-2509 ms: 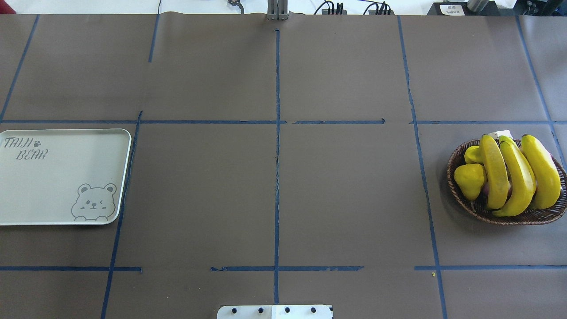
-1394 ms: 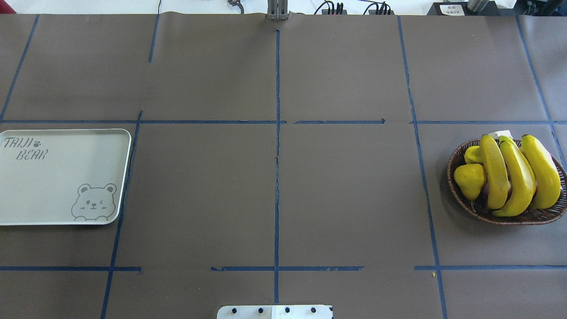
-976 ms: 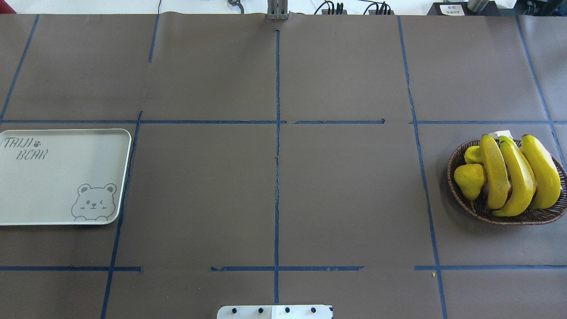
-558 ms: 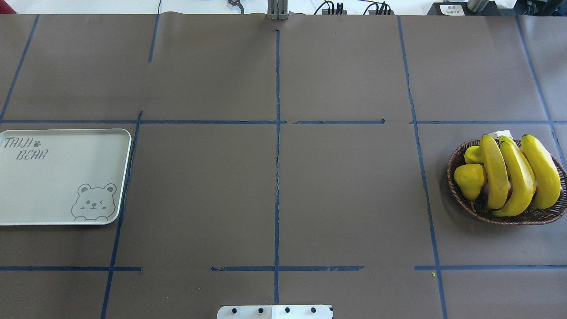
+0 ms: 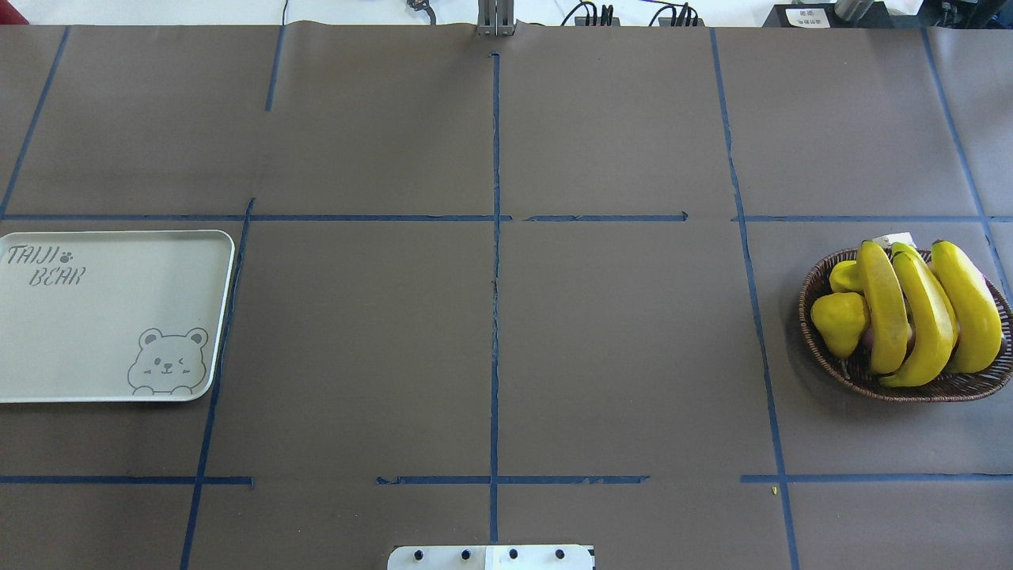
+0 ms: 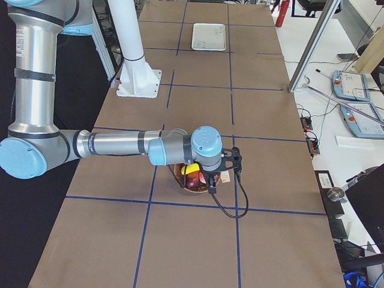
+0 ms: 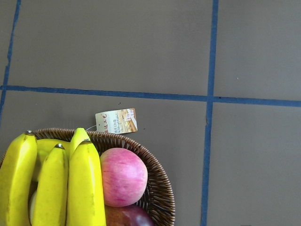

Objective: Transfer all bananas from basket to plate

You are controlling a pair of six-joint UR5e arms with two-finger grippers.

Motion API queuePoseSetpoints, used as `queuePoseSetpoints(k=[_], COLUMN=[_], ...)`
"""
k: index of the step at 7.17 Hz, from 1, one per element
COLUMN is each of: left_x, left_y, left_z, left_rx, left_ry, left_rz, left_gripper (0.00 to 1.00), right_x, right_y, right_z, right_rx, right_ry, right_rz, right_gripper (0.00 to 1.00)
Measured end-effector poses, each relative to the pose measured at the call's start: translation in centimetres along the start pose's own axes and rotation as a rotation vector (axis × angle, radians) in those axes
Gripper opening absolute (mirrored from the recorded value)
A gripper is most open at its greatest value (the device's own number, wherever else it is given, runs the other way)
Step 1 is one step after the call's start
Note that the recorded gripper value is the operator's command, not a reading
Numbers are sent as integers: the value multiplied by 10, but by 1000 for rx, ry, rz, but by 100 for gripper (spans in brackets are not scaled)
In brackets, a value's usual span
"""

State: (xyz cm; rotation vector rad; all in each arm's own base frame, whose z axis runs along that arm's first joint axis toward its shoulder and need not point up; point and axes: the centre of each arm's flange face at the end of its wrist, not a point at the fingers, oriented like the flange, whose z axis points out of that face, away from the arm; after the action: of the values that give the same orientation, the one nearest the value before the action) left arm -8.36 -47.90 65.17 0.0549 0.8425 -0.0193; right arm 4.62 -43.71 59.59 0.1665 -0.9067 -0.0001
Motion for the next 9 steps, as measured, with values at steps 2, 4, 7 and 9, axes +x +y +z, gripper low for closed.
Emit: queuePoseSetpoints(k=[2,4,7,9], left_x=[2,3,3,3], left_y=[0,-1,-1,-1], left_z=[-2,-2,-2,-3], left_rx=[4,6,6,6], left_ry=[-1,-1,-1,0], left_rz=[9,12,9,7], left_gripper=[100,100,100,100], right_x=[-42,-67,-83,-92], right_y=[22,43,58,63], right_z=[44,75,102,117], right_rx=[53,38,-17,-42], right_ry=[1,-16,-9,6], right_rz=[49,52,10,-19], right_gripper=[99,100,99,98])
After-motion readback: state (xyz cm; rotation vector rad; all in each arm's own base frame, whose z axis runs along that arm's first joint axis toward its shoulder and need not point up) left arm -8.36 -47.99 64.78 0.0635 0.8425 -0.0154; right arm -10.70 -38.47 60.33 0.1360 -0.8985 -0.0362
